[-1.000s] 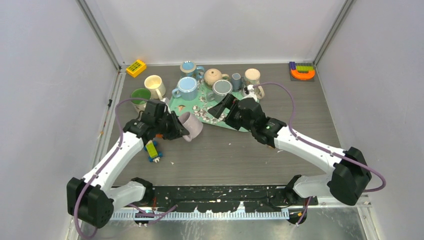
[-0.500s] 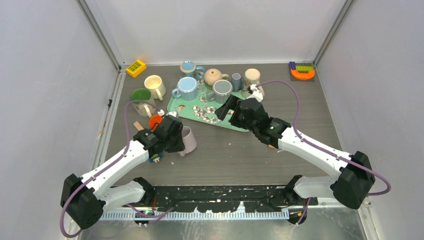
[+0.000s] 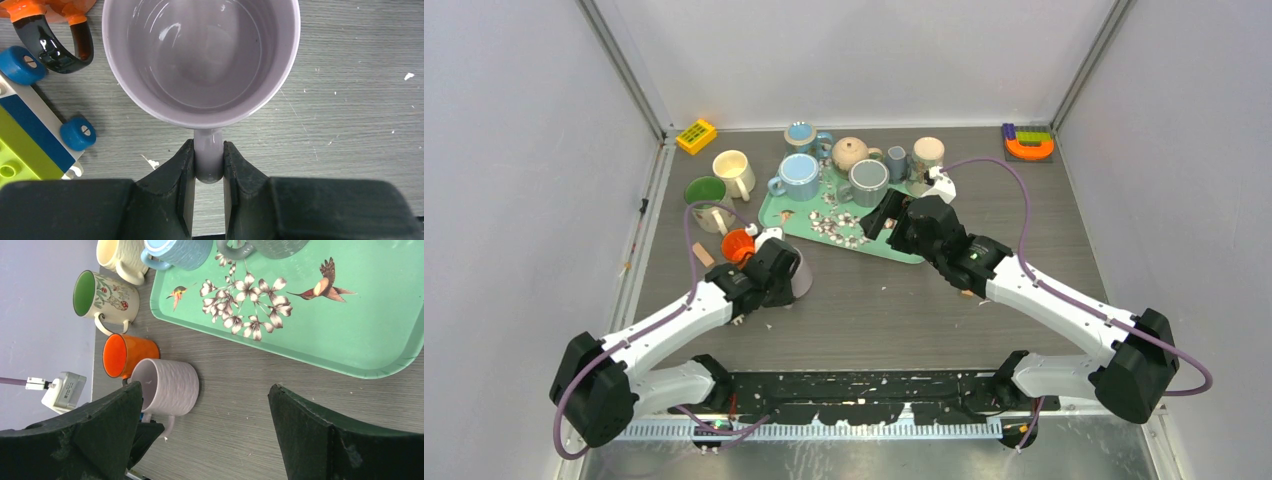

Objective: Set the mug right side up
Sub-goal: Place the cup at the center of the board.

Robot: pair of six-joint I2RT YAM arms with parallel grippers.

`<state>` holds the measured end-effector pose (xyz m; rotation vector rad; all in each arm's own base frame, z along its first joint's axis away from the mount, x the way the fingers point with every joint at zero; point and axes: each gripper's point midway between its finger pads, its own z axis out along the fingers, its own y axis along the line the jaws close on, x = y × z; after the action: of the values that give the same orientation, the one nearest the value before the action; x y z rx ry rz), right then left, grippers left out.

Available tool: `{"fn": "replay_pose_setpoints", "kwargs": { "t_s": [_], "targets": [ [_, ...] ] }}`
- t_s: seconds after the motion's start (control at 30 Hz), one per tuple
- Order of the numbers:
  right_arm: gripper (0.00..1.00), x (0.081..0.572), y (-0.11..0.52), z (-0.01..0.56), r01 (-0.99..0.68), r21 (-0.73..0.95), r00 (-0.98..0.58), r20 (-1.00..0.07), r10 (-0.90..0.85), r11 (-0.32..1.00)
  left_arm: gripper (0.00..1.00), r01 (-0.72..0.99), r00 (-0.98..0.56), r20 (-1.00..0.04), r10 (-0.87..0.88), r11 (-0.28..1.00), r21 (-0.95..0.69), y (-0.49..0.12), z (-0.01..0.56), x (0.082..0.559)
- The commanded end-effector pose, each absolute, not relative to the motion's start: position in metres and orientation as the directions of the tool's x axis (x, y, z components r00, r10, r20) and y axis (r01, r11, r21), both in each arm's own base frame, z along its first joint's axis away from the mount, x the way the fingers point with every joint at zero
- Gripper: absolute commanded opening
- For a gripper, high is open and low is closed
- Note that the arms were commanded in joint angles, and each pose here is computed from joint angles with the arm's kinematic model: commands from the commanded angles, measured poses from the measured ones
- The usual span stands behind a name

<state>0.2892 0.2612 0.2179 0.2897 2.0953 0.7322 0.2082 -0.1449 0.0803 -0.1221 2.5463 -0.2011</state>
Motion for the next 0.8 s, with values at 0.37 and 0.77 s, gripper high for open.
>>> {"fn": "replay_pose_setpoints", "kwargs": {
  "t_s": [0.37,0.77],
  "targets": [
    [1.00,0.295,0.257,0.235,-0.071,0.569,-0.557,-0.704,0.441,0.819,0.35,-0.130,-0.802,-0.579,-0.150,0.989,-0.076,-0.124,0.061,0.218],
    [1.00,0.301,0.244,0.234,-0.023,0.512,-0.549,-0.724,0.417,0.859,0.73,-0.015,-0.805,-0.582,-0.115,0.985,-0.174,-0.147,0.116,0.217]
  ]
}}
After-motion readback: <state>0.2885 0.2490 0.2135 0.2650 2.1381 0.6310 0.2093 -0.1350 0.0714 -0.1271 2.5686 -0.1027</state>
